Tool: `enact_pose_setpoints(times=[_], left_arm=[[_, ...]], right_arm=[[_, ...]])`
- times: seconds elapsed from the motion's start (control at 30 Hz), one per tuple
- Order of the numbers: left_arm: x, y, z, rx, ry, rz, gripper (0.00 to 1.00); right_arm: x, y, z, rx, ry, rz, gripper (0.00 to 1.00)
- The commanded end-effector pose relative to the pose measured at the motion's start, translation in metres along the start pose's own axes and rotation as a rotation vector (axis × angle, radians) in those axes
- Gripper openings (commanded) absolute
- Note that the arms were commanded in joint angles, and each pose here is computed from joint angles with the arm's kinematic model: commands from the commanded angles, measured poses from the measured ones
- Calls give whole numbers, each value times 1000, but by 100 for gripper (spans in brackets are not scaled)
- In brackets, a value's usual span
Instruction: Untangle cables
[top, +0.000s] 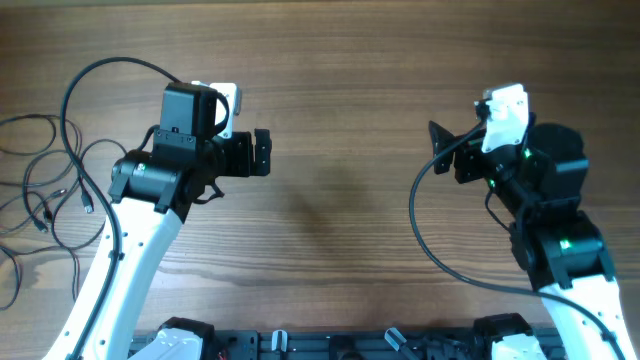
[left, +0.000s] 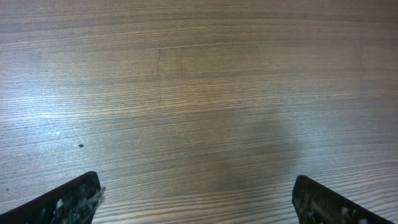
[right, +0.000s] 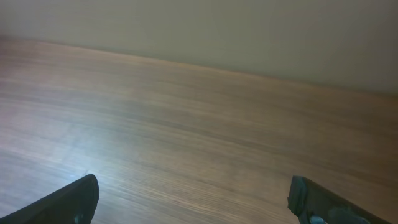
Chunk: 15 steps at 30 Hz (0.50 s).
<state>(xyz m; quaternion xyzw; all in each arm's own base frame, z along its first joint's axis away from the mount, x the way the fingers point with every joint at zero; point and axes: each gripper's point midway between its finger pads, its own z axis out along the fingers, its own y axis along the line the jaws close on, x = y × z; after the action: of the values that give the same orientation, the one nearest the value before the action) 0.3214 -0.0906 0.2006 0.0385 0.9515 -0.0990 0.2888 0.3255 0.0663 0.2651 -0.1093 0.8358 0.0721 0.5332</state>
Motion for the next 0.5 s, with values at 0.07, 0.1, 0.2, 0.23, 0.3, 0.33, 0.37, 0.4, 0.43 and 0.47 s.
enact_pose_setpoints(times=[0.07,0.1,0.2,0.23,0.3,0.33,0.37,0.4,0.43,0.47], left_arm=[[-1,0,-2,-3,-9,-8,100],[-1,0,-2,-3,-9,-8,100],[-1,0,-2,-3,-9,-8,100],[-1,0,-2,-3,-9,-8,100],[-1,0,-2,-4,-9,-8,100],[-1,0,-2,-3,-9,-8,100],[-1,0,-2,-3,-9,-8,100],[-1,0,-2,-3,-9,-8,100],[-1,0,-2,-3,-9,-8,100],[-1,0,-2,-4,-9,-8,100]], right_arm=[[15,-10,11,59,71,26,100],[21,-11,15,58,98,28,100],[42,-12,35,55,182,34,100],[50,-12,42,54,212,37,100],[70,-13,57,51,285,42,100],[77,-13,62,50,313,44,99],[87,-13,68,49,345,46,100],[98,-13,75,47,384,49,100],[114,-14,84,45,436,53,100],[128,-14,91,43,482,56,100]])
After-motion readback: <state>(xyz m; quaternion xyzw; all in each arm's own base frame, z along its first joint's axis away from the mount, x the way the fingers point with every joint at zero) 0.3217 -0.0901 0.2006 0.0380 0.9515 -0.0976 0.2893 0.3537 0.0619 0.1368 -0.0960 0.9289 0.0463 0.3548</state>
